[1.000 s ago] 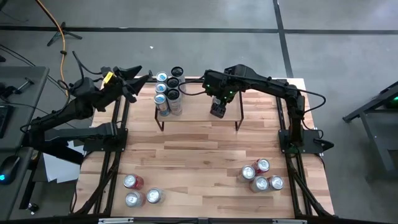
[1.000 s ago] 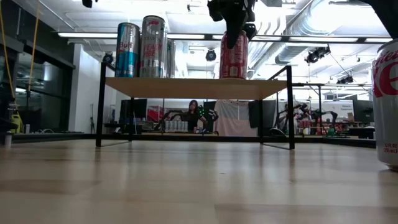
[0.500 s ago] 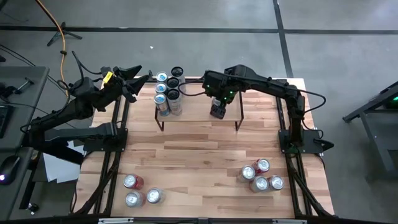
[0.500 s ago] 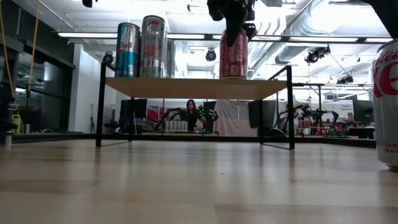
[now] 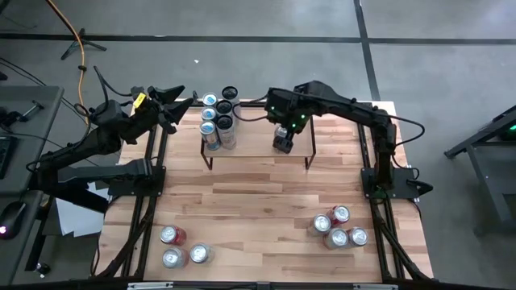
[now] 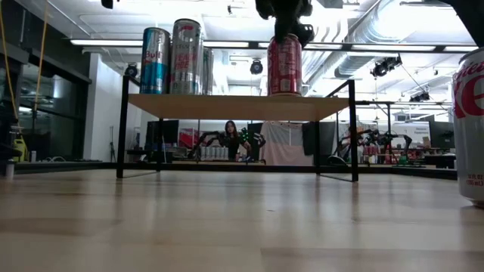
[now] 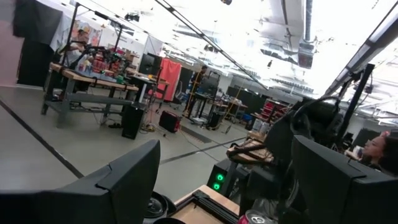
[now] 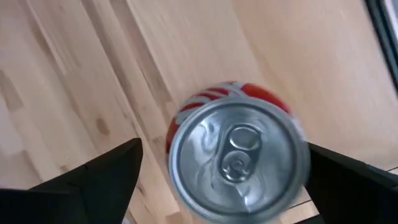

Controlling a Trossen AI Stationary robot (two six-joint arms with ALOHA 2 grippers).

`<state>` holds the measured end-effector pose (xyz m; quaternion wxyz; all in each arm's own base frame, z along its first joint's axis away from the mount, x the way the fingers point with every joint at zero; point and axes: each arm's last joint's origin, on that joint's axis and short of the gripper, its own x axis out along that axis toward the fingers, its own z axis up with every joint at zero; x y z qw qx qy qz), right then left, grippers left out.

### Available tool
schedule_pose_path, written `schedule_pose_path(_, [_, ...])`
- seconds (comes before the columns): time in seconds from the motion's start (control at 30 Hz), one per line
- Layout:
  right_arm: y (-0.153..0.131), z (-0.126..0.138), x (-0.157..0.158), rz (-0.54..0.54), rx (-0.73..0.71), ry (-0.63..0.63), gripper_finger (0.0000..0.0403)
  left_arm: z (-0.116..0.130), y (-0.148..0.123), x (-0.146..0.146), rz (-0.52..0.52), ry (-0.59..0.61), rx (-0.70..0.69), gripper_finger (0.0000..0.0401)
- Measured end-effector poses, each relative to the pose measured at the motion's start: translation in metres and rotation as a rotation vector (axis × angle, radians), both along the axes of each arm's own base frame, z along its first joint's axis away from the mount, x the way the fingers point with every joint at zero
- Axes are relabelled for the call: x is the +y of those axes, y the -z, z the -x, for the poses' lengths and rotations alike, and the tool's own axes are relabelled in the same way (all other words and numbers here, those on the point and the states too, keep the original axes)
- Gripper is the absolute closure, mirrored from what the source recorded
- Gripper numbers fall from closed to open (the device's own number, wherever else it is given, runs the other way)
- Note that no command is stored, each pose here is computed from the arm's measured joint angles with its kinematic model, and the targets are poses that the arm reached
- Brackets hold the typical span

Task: Place canned beverage on shelf
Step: Put the top red-white soda can on the shelf

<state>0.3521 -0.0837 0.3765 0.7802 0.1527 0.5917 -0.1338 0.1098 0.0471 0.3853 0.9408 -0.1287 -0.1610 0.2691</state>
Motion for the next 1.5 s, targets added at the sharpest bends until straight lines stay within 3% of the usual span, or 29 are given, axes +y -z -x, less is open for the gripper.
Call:
schedule_pose_path(0.27, [-0.042,0.012,-0.008,0.014,-0.165,0.104,0.0006,0.000,0.000,0.000,-0.021,-0.006,0.013,0.0096])
schedule_pose_path(0.43, [-0.053,0.025,-0.010,0.007,-0.226,0.233,0.0006,0.000,0.000,0.000,-0.022,-0.001,0.013,0.0096])
schedule_pose_path(0.7, [-0.052,0.025,-0.002,-0.047,-0.239,0.664,0.0006,-0.001,0.000,-0.002,-0.035,0.054,0.017,0.0096])
schedule_pose_path(1.0, [-0.046,0.013,0.042,0.054,-0.331,1.005,0.0006,-0.001,0.000,-0.002,-0.037,0.065,0.020,0.0096])
schedule_pose_path(1.2, [-0.026,-0.007,0.051,0.100,-0.319,1.075,0.0006,-0.001,0.000,-0.002,-0.039,0.075,0.020,0.0096])
schedule_pose_path(1.5, [-0.005,-0.025,0.055,0.135,-0.271,1.075,0.0006,-0.001,0.000,-0.002,-0.026,0.086,0.014,0.0096])
